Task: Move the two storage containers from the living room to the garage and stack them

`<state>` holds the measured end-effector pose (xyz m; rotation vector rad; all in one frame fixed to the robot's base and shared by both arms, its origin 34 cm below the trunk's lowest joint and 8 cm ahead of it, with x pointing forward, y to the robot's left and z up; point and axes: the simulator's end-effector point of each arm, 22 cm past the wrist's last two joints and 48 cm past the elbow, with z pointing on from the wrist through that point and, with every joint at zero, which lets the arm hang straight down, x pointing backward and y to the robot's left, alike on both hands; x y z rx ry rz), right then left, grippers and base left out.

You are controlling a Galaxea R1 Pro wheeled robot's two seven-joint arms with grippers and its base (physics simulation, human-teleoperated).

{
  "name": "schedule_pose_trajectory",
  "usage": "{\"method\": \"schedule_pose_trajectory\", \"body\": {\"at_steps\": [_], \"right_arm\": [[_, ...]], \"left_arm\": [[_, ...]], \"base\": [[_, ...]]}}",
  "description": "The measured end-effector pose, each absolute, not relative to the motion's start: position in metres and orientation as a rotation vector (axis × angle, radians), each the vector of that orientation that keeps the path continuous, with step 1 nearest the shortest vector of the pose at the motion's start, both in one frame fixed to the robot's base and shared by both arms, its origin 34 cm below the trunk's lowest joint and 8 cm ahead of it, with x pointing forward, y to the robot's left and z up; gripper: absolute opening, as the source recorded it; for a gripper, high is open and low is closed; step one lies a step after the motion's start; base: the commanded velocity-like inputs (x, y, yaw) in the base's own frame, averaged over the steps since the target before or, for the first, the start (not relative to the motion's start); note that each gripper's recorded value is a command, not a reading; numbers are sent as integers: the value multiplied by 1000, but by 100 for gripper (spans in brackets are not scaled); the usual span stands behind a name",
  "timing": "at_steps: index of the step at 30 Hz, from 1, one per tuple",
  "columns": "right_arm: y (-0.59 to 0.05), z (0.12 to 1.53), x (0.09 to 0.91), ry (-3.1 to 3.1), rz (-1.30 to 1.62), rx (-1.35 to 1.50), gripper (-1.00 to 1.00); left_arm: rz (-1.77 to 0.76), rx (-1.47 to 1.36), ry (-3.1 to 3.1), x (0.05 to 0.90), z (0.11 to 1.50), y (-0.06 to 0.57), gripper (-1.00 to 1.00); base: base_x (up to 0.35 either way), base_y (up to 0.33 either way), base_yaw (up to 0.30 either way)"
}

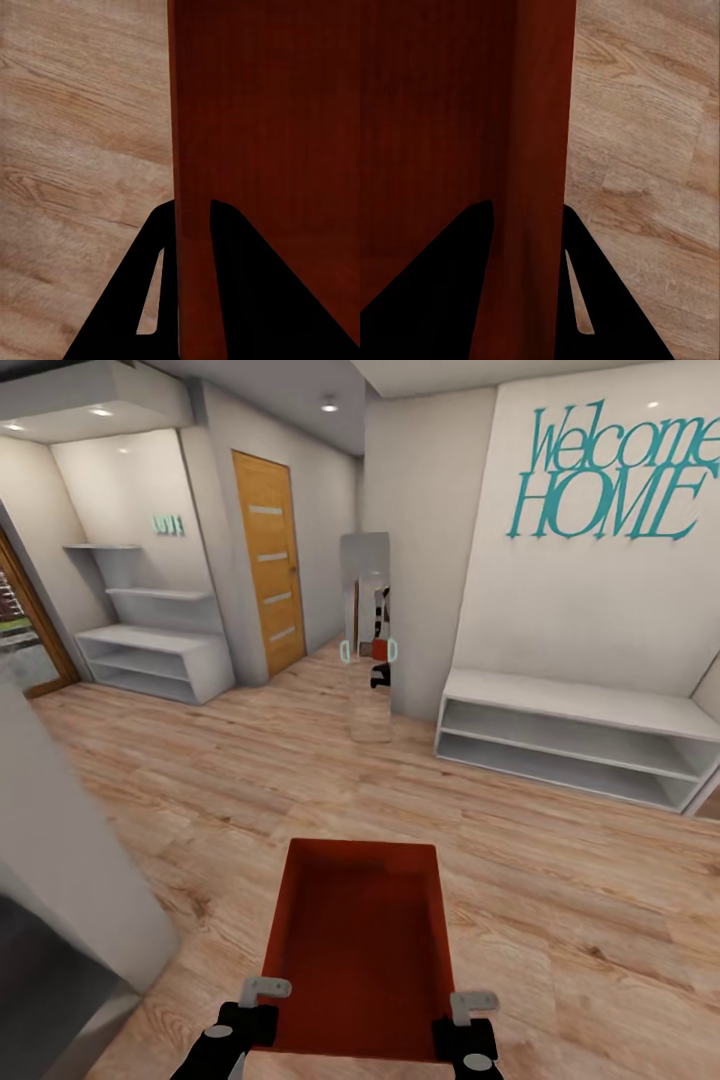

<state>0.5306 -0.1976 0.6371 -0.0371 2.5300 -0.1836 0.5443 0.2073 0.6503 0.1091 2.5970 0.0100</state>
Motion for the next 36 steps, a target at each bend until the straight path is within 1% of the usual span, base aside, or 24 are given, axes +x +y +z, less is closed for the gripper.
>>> {"method": "schedule_pose_trajectory", "body": {"at_steps": [27, 36], "right_arm": [[-197, 637, 532, 2530, -183, -40, -100], [-198, 636, 528, 2534, -184, -33, -100]], "left_arm": [[11, 106, 2596, 545, 651, 208, -100], [9, 114, 2601, 543, 649, 206, -100]], "base": [[322, 0, 2], [322, 0, 236]]}}
